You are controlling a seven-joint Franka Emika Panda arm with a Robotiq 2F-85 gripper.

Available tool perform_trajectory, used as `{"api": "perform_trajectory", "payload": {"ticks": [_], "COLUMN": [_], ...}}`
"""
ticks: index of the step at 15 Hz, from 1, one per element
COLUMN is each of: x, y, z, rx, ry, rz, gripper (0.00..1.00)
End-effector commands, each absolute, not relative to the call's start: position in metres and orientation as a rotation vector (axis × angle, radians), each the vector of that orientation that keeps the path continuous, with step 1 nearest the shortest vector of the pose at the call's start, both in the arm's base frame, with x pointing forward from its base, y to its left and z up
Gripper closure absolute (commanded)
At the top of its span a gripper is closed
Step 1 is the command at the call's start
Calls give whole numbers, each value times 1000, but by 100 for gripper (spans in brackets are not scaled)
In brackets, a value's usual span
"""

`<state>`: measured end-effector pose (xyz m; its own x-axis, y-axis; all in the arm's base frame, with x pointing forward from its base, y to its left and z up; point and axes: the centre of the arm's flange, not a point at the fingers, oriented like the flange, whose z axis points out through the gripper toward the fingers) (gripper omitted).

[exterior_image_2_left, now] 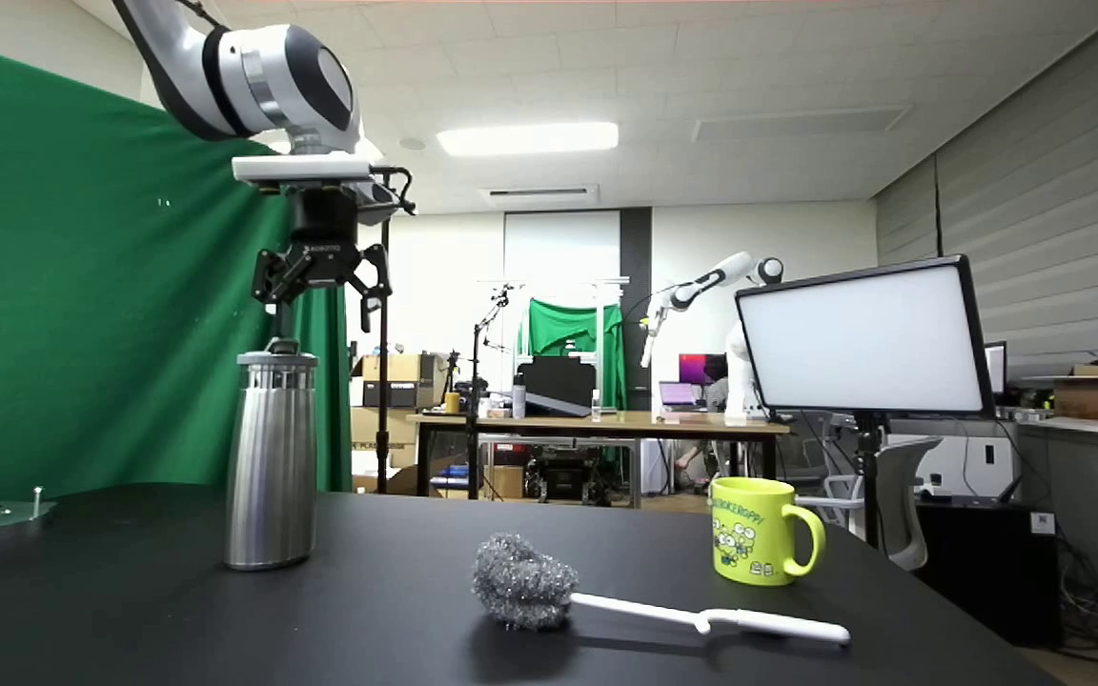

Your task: Close the silver flask

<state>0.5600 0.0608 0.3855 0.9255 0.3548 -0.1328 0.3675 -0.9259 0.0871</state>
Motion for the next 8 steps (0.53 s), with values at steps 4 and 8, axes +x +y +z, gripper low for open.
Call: {"api": "perform_trajectory", "payload": {"ticks": [4, 8], "x": [560, 561], "y": [54, 55], "z": [351, 343], "rx": [2968, 2967], "ry": [527, 532], "rz": [-287, -317], "gripper": [0, 0]}}
